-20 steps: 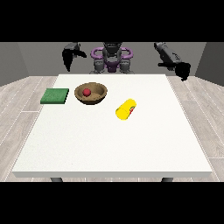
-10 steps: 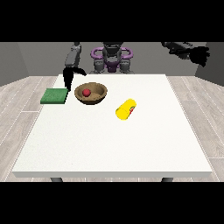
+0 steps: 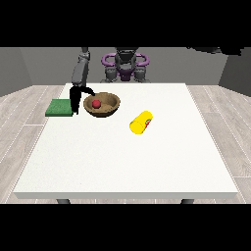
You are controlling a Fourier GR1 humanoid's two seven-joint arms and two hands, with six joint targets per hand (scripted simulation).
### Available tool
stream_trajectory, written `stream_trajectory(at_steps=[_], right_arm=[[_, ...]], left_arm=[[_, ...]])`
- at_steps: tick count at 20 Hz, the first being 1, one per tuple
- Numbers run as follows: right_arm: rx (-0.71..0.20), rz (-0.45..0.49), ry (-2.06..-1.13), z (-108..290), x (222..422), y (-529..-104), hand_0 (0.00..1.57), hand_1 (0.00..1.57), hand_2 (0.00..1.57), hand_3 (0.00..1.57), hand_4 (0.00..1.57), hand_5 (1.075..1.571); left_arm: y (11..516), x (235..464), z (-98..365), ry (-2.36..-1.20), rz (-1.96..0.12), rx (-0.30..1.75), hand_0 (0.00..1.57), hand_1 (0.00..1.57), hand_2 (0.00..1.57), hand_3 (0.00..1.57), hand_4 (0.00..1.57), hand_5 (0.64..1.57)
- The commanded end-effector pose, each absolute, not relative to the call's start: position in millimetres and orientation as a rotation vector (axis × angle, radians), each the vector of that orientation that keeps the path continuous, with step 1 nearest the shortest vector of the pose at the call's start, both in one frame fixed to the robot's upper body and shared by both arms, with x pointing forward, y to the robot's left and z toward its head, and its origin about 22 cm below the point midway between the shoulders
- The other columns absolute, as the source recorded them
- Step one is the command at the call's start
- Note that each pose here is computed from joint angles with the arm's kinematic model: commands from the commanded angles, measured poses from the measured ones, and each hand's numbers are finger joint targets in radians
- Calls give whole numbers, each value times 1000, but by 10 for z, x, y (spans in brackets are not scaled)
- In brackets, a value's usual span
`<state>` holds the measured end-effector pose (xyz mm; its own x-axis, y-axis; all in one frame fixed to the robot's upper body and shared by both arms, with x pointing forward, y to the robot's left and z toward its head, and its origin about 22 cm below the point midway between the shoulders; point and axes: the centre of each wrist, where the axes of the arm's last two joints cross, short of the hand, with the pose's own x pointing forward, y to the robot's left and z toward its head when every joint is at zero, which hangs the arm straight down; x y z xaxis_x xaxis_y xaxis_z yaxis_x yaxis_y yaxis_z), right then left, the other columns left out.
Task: Pick the cup and pour the ball into the bowl, then pick the bowl and place it on the pad
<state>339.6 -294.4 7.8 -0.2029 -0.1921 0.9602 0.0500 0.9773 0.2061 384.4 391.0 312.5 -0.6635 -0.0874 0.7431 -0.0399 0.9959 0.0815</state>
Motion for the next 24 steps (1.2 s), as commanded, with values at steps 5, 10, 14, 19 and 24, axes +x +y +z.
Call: stream_trajectory(at_steps=[5,10,14,19,24], right_arm=[[132,-260,-1713,-48,3590,-3016,0,0,0,0,403,1571],[75,-316,-1701,-150,3653,-2925,0,0,0,0,338,1569],[85,-314,-1721,-165,3620,-2968,0,0,0,0,284,1566],[95,-298,-1713,-134,3737,-2478,0,0,0,0,405,1570],[28,-306,-1687,-142,3777,-2246,0,0,0,0,437,1570]], left_arm=[[3992,3733,3329,-2318,-54,87,0,0,0,0,0,1536],[3823,3659,3587,-2336,-130,25,0,0,0,0,0,1531],[3883,3625,3568,-2365,-105,63,0,0,0,0,0,1528],[3867,3625,3691,-2368,-118,30,0,0,0,0,0,1541],[3743,3612,3829,-2395,-133,-8,0,0,0,0,0,1540]])
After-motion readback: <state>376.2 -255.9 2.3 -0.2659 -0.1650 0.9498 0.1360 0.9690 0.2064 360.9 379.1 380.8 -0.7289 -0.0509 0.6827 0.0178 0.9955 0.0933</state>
